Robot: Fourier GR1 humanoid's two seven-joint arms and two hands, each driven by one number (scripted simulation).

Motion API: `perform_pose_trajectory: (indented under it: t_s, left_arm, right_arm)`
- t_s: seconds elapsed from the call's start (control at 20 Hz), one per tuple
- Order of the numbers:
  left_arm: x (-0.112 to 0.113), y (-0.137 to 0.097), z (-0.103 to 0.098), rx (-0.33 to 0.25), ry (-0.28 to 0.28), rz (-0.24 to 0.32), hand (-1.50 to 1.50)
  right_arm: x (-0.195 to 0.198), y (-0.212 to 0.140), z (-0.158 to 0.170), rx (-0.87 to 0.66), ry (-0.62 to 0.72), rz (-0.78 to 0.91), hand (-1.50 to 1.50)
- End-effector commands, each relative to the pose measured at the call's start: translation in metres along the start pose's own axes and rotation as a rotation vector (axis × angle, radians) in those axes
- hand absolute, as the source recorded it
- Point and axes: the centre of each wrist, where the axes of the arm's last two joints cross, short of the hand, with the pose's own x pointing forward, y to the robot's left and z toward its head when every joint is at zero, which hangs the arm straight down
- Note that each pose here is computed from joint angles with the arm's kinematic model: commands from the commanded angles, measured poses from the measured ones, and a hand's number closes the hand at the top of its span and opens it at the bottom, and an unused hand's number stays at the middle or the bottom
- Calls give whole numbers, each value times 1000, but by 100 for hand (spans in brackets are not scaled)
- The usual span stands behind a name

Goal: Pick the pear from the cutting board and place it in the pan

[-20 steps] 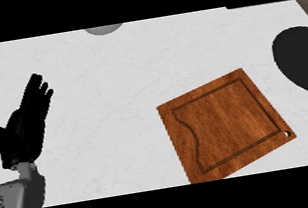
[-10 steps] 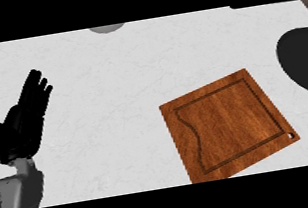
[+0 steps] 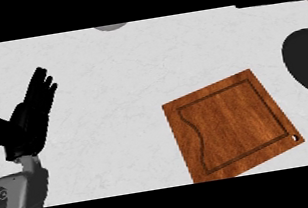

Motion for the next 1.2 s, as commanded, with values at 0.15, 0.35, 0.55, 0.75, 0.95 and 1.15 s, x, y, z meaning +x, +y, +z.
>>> perform_pose_trajectory:
  t_s: [0.15, 0.35, 0.55, 0.75, 0.95, 1.15]
  left_arm:
    - [8, 4, -7, -8, 8, 2, 0]
    - [-2, 0, 0, -13, 4, 6, 0]
    - [-5, 0, 5, 1, -1, 1, 0]
    - [7, 6, 7, 16, -1, -4, 0]
    - [7, 4, 4, 25, 0, -3, 0]
    - [1, 17, 12, 28, 14, 2, 0]
  right_arm:
    - [-18, 30, 18, 151, 131, -86, -150]
    - [-29, 12, 18, 107, 73, -168, -150]
    - [-30, 15, 20, -25, 54, -374, -150]
    - [-56, -18, 29, -95, 76, -582, -150]
    - [-90, -49, 54, -118, 74, -744, -150]
    - [-121, -86, 84, -96, 21, -855, -150]
